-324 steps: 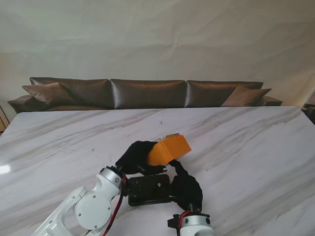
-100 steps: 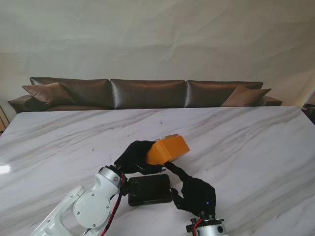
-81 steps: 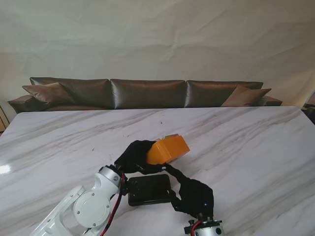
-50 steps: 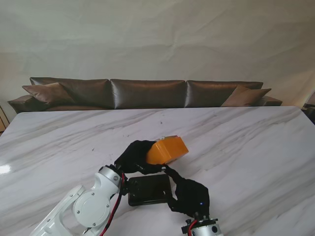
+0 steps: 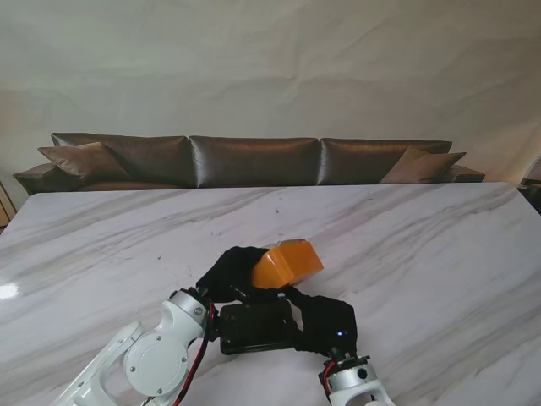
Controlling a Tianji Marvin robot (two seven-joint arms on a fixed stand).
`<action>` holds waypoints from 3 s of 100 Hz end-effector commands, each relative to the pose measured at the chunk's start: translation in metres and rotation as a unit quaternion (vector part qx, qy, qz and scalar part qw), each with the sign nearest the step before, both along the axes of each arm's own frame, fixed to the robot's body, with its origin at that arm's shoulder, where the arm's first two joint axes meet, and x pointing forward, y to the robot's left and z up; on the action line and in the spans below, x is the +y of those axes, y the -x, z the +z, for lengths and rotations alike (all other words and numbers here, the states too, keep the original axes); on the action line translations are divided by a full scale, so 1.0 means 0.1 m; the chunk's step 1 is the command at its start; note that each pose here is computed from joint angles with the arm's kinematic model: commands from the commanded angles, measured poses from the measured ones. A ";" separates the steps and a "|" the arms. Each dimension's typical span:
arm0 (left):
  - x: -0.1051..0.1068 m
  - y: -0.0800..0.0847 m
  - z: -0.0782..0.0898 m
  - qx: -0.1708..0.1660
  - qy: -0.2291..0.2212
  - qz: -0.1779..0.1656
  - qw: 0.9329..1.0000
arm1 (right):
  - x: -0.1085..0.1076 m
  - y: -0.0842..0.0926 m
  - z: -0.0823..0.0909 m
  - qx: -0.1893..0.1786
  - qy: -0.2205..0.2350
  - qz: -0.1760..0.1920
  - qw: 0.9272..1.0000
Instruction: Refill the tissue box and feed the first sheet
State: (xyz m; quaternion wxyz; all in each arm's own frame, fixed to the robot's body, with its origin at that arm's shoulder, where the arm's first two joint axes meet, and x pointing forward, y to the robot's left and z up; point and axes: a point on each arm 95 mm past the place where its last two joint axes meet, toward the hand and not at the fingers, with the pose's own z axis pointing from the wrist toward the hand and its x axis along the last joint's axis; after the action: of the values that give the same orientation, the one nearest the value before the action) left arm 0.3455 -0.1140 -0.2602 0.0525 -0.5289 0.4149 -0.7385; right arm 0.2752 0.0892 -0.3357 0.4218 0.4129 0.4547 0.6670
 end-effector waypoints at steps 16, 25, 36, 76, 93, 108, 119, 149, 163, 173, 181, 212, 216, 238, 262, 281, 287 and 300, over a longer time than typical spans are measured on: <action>-0.06 0.05 0.09 -0.004 0.008 -0.009 1.000 | -0.18 -0.01 -0.10 0.015 0.049 -0.008 0.999; -0.05 0.04 0.08 -0.004 0.008 -0.009 1.000 | -0.26 -0.01 -0.10 0.016 0.062 -0.014 0.998; -0.06 0.04 0.08 -0.005 0.008 -0.009 1.000 | -0.36 -0.01 -0.09 0.017 0.075 -0.021 0.997; -0.07 -0.01 0.07 -0.005 0.007 -0.011 1.000 | -0.40 0.13 -0.01 0.002 0.065 -0.016 0.998; -0.08 -0.01 0.07 -0.003 0.008 -0.012 1.000 | -0.33 0.18 0.05 -0.011 0.056 -0.007 0.998; -0.09 0.00 0.08 -0.002 0.009 -0.013 1.000 | -0.30 0.18 0.08 -0.009 0.055 -0.012 0.998; -0.09 0.01 0.09 -0.002 0.008 -0.013 1.000 | -0.28 0.17 0.08 -0.002 0.056 -0.020 0.998; -0.09 0.00 0.09 -0.001 0.009 -0.012 1.000 | -0.19 0.19 0.06 -0.027 0.061 0.000 0.998; -0.09 0.01 0.10 -0.001 0.010 -0.011 1.000 | -0.18 0.19 0.06 -0.024 0.060 0.005 0.998; -0.10 0.01 0.09 -0.002 0.011 -0.014 1.000 | -0.16 0.18 0.06 -0.019 0.062 0.009 0.998; -0.12 0.01 0.09 -0.002 0.012 -0.016 1.000 | -0.14 0.17 0.06 -0.018 0.065 0.011 0.998; -0.12 0.05 0.11 -0.002 0.010 -0.020 1.000 | -0.10 0.02 0.06 -0.015 0.095 0.012 0.995; -0.12 0.05 0.11 -0.002 0.010 -0.019 1.000 | -0.11 0.00 0.05 -0.013 0.103 0.011 0.995; -0.10 0.07 0.09 0.000 0.010 -0.015 1.000 | -0.20 -0.06 0.01 -0.004 0.133 0.001 0.991; -0.09 0.05 0.06 0.000 0.013 -0.014 1.000 | -0.32 -0.02 0.03 -0.005 0.147 -0.011 0.989; -0.10 0.03 0.05 0.000 0.013 -0.017 1.000 | -0.39 0.00 0.07 -0.005 0.150 -0.019 0.988; -0.09 0.03 0.04 0.001 0.013 -0.017 1.000 | -0.41 0.01 0.07 -0.005 0.153 -0.020 0.988; -0.09 0.03 0.03 0.001 0.012 -0.017 1.000 | -0.43 0.03 0.11 -0.011 0.153 -0.021 0.988</action>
State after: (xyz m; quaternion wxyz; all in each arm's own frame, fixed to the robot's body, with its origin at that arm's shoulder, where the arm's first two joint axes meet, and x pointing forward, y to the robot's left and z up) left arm 0.3384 -0.1270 -0.2597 0.0274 -0.5241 0.4166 -0.7424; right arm 0.2760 0.0524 -0.3188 0.4983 0.3412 0.5269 0.5980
